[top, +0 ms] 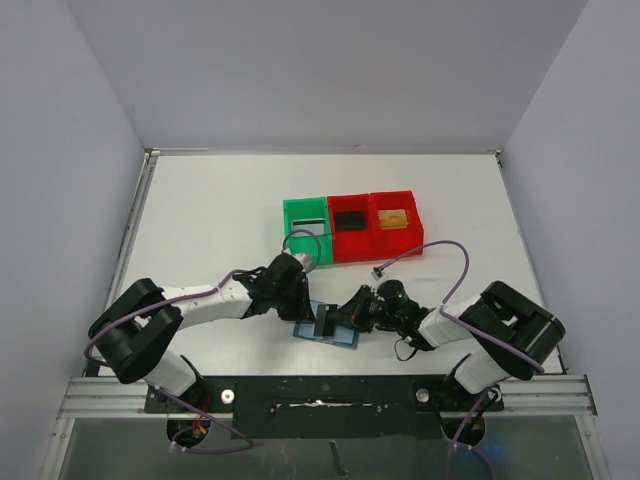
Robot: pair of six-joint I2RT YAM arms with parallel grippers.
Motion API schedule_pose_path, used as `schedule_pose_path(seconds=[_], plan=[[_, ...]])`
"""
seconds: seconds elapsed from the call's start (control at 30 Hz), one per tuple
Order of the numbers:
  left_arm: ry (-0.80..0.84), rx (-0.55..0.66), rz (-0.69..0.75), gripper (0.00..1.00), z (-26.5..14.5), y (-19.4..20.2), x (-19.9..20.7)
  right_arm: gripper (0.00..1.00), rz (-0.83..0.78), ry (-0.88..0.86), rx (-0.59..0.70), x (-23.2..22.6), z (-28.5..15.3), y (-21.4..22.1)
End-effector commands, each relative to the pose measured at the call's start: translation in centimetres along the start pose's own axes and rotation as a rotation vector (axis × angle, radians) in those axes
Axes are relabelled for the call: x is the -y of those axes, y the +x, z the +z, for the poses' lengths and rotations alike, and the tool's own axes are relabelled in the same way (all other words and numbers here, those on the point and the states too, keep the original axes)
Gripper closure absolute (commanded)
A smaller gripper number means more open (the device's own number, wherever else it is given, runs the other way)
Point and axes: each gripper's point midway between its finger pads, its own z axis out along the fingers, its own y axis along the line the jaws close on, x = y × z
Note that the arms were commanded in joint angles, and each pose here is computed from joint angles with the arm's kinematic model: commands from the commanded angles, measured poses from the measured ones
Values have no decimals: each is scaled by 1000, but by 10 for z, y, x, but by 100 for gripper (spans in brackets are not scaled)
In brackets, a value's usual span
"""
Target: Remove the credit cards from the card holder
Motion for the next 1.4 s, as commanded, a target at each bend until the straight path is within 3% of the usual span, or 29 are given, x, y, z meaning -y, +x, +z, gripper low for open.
schedule_pose_path(seconds=[0.0, 0.17, 0.23, 0.33, 0.47, 0.57, 0.77, 1.07, 1.37], plan=[[-47, -2, 14, 100, 2, 3, -12, 100, -20, -5, 65, 3, -11, -9], [-25, -1, 14, 100, 3, 3, -8, 99, -62, 10, 48, 5, -17, -10], [-7, -3, 14, 100, 4, 2, -4, 88, -47, -6, 51, 3, -17, -10], [6, -3, 15, 100, 4, 1, -1, 79, -48, -28, 53, -4, -15, -12], [8, 0, 15, 100, 4, 0, 1, 76, -52, -49, 42, -11, -11, -11], [7, 1, 15, 100, 3, -1, 1, 80, -56, -71, 30, -16, -8, -9], [12, 9, 14, 100, 1, -2, 2, 100, -57, -83, 33, -17, -8, -8], [5, 54, -3, 100, -7, -8, 1, 100, -104, -17, 97, -7, -28, -18], [12, 110, -10, 100, -17, -18, 6, 100, -228, -74, 112, -34, -40, -25]])
